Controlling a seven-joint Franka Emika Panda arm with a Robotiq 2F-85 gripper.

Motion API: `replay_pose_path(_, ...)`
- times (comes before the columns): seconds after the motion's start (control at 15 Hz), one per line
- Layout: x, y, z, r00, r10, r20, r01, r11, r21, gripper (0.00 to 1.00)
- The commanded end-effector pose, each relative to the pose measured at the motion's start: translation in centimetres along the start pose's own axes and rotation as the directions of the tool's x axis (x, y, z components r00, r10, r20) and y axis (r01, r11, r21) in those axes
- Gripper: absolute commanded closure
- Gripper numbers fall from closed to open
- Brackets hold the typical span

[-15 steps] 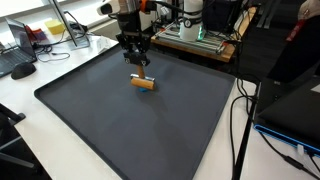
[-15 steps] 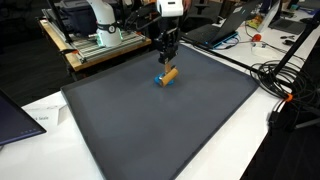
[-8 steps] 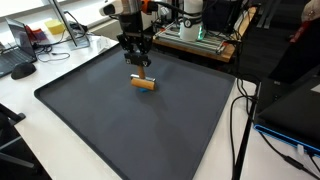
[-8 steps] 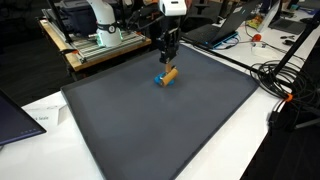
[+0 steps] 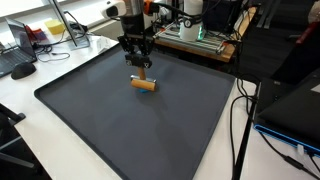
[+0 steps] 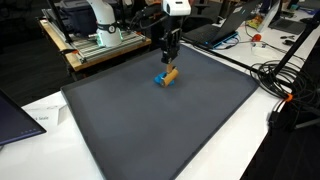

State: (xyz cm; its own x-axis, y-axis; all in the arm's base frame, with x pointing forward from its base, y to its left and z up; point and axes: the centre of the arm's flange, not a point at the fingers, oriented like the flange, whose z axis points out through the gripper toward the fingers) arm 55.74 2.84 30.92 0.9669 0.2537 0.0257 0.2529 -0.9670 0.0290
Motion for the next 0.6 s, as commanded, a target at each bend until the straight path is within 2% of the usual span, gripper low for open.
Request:
replay_pose_path(0.0,-0.3,-1.2,6.0,0.994,-0.016,0.109,0.014,1.000,0.017,0.78)
replay_pose_path(0.53,0.8,-1.2,6.7,0.994,-0.021,0.108,0.017,0.999,0.042,0.78)
